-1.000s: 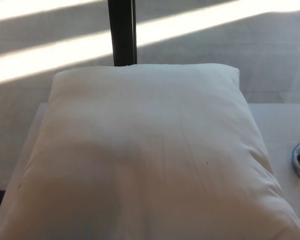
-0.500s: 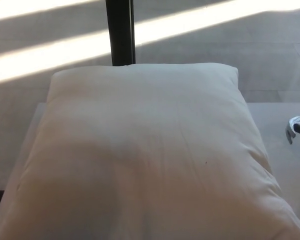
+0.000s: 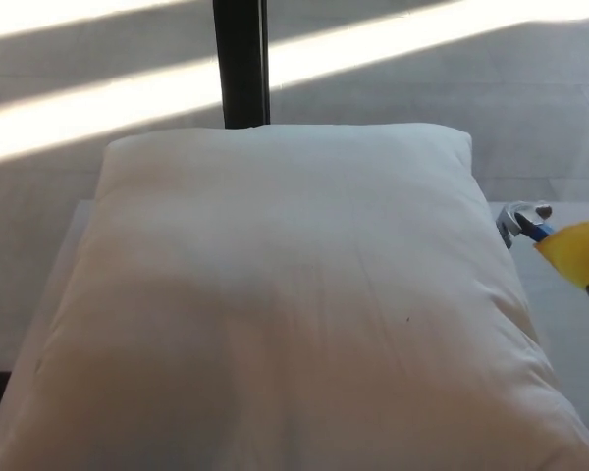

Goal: A hammer is kept on the right hand side and a pillow is kept on the left hand side on the desk infront of the robot and the robot uses its right hand to pick up the hammer and makes a downward swinging motion to hit the pillow

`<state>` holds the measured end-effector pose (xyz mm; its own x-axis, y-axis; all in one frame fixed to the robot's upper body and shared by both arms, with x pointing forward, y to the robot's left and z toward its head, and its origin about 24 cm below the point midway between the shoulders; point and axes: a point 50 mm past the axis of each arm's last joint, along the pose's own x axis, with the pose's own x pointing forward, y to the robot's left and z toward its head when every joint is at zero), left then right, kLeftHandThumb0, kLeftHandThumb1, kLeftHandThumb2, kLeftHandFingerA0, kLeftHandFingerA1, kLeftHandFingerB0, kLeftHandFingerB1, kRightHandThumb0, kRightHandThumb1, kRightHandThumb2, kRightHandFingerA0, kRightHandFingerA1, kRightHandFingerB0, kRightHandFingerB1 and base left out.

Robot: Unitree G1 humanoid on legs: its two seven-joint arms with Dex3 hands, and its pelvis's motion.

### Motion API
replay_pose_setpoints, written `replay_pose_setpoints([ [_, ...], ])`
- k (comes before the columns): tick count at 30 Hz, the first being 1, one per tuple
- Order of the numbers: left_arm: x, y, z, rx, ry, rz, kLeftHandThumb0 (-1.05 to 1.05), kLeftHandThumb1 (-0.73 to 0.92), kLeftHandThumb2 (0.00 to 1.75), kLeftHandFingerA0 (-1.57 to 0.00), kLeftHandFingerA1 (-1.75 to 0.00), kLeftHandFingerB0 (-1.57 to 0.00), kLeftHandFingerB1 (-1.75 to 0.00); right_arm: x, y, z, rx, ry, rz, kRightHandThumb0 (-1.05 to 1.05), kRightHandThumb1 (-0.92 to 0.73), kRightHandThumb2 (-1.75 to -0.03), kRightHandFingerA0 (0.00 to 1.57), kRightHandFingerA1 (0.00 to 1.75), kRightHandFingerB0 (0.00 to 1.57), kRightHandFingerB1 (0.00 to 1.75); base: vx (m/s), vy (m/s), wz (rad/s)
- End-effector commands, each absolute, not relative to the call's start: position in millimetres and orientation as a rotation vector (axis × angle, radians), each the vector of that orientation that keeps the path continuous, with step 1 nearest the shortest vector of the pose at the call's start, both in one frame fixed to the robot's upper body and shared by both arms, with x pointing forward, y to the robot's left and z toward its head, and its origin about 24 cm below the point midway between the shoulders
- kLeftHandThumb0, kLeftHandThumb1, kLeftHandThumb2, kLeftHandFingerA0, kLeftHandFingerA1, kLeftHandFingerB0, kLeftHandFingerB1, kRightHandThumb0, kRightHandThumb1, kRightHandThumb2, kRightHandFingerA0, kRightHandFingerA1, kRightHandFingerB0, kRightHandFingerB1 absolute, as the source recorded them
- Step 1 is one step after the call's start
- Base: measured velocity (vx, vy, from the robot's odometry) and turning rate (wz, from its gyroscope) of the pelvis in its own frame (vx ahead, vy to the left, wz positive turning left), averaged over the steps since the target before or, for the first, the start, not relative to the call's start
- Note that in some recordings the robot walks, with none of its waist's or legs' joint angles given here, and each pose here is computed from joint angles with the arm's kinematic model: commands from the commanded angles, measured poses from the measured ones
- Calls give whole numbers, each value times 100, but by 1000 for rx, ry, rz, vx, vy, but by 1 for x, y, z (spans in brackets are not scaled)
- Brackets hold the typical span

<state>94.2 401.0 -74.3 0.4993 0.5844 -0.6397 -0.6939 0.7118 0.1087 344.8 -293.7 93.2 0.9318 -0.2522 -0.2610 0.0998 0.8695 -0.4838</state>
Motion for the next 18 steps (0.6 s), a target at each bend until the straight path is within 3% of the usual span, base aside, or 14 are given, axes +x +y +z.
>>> replay_pose_setpoints([
  [1, 88, 403, -73, -152, 684, 753, -61, 73, 62, -67, -57, -58, -49, 352, -226, 187, 384, 393, 441, -33, -63, -117, 106, 175, 80, 168, 0, 0, 0],
  [2, 87, 403, -73, -150, 682, 756, -62, 72, 62, -69, -58, -59, -49, 352, -223, 196, 364, 330, 459, -34, -57, -120, 106, 175, 79, 174, 0, 0, 0],
  [3, 87, 402, -73, -153, 682, 755, -62, 73, 62, -69, -59, -59, -49, 353, -223, 201, 394, 318, 463, -34, -61, -115, 107, 175, 80, 167, 0, 0, 0],
  [6, 86, 401, -75, -165, 685, 764, -61, 72, 61, -71, -61, -60, -50, 355, -223, 218, 387, 254, 460, -39, -60, -118, 109, 175, 76, 168, 0, 0, 0],
  [7, 86, 401, -75, -164, 686, 758, -63, 73, 62, -67, -59, -58, -50, 356, -223, 228, 403, 244, 452, -41, -60, -108, 108, 175, 76, 166, 0, 0, 0],
  [9, 84, 401, -75, -159, 691, 750, -62, 73, 62, -68, -59, -57, -49, 356, -220, 241, 430, 227, 462, -39, -63, -108, 108, 175, 70, 173, 0, 0, 0],
  [18, 87, 400, -76, -178, 682, 759, -62, 72, 61, -69, -62, -60, -51, 359, -168, 253, 416, 222, 667, -28, -60, -112, 103, 175, 82, 160, 0, 0, 0],
])
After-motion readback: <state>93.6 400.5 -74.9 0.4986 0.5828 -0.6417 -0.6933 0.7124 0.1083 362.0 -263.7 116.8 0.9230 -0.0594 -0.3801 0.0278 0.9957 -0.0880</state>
